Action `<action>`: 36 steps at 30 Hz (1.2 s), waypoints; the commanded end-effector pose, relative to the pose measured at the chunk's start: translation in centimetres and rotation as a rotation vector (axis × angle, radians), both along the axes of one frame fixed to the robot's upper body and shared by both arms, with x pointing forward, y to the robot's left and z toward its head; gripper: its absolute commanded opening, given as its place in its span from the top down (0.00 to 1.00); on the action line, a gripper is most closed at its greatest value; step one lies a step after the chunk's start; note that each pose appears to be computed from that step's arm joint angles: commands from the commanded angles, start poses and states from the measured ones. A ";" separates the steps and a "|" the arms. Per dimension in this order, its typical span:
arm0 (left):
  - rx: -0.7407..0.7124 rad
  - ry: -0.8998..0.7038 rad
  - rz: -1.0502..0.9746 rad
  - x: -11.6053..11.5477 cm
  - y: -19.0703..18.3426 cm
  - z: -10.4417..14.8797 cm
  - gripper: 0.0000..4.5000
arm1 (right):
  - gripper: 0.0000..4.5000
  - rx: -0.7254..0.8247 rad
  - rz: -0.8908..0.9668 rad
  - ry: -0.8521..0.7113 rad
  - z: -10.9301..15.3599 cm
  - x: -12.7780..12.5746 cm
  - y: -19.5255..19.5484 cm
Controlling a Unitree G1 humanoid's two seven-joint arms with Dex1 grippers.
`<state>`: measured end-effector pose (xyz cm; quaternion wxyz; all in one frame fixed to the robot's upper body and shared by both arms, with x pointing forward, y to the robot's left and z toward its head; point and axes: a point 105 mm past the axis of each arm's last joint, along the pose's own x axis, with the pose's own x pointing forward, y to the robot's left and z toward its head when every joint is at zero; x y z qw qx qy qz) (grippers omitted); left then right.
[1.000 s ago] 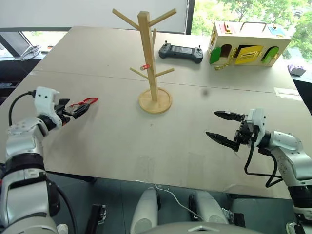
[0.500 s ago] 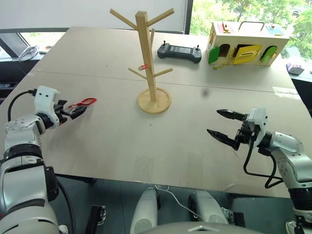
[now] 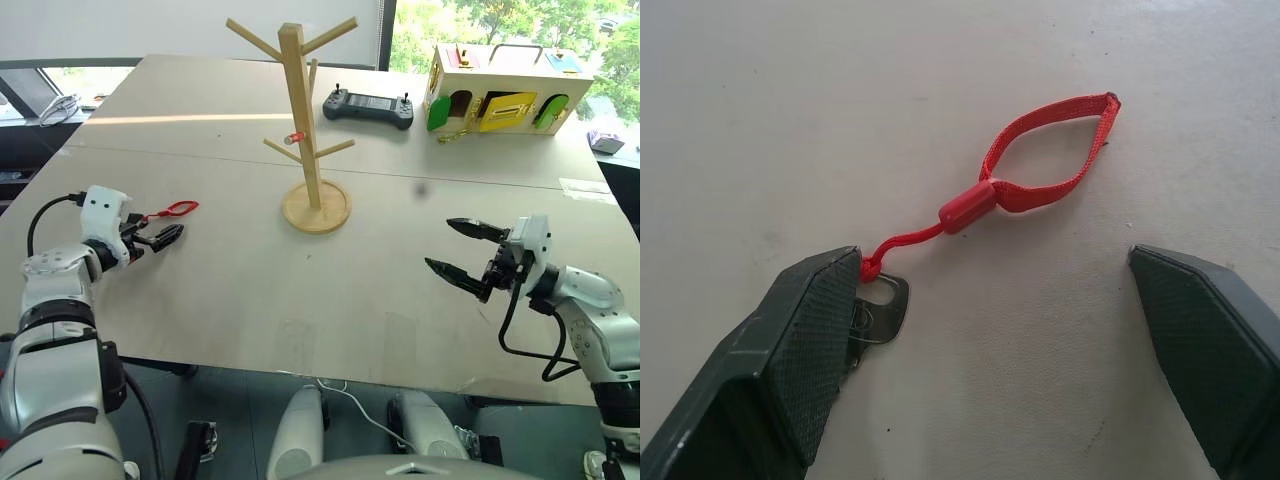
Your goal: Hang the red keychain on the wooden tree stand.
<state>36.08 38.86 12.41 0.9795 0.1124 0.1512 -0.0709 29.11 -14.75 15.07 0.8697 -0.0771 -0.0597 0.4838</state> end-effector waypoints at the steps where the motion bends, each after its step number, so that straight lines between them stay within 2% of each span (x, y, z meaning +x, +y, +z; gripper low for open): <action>1: 0.018 -0.011 0.023 0.2 0.3 0.4 0.02 | 0.00 0.020 -0.023 -0.065 1.7 0.1 -0.5; 23: -0.059 -0.074 0.049 1.9 -1.1 1.0 0.02 | 0.00 0.038 -0.069 -0.071 2.2 0.3 -1.1; 36: -0.063 -0.070 0.066 2.1 -1.2 0.6 0.02 | 0.00 0.043 -0.080 -0.069 2.3 0.4 -1.1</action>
